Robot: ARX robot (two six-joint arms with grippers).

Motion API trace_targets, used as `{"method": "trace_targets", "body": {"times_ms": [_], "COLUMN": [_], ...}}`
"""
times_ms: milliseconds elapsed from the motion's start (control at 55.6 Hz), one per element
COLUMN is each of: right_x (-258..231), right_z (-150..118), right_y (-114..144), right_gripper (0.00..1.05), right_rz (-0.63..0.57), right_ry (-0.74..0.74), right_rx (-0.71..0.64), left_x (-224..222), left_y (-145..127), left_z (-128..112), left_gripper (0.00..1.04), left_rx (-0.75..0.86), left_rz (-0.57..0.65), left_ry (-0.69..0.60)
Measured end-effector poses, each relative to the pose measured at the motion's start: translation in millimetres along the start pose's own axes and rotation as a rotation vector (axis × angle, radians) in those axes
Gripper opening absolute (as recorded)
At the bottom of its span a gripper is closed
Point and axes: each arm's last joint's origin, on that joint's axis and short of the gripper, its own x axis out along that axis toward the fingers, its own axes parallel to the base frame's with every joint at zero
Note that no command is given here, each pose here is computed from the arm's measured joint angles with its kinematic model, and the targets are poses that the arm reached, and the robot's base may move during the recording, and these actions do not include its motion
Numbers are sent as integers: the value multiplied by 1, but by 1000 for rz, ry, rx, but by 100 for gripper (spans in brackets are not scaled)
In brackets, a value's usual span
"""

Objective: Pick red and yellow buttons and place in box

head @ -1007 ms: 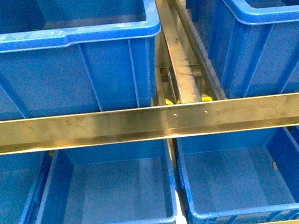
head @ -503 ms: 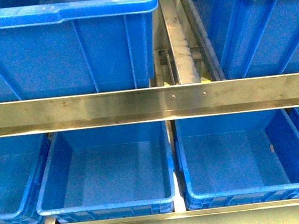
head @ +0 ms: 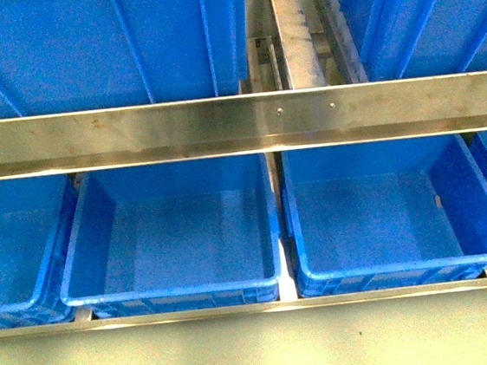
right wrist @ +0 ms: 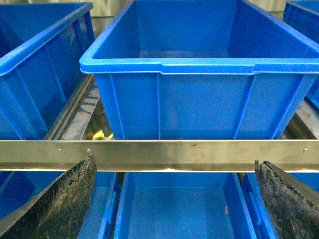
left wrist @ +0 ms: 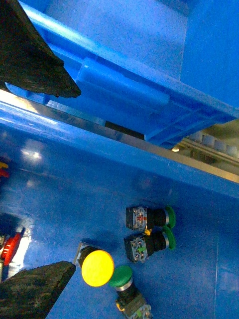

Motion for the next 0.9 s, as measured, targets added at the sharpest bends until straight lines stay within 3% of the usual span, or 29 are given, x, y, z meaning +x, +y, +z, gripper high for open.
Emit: {"method": "trace_targets", "body": {"times_ms": [234,899], "right_x": [0,0], "right_z": [0,0], "right_y": [0,0], "right_gripper": [97,97], "right_rz": [0,0], "right_ry": [0,0], "right_rx": [0,0], "left_x": [38,74], "left_y": [-26,-73], "left_z": [-18,-30], "left_gripper": [97,97], "left_rx": [59,69], "left_rz": [-49,-49], "left_ry": [8,80]}}
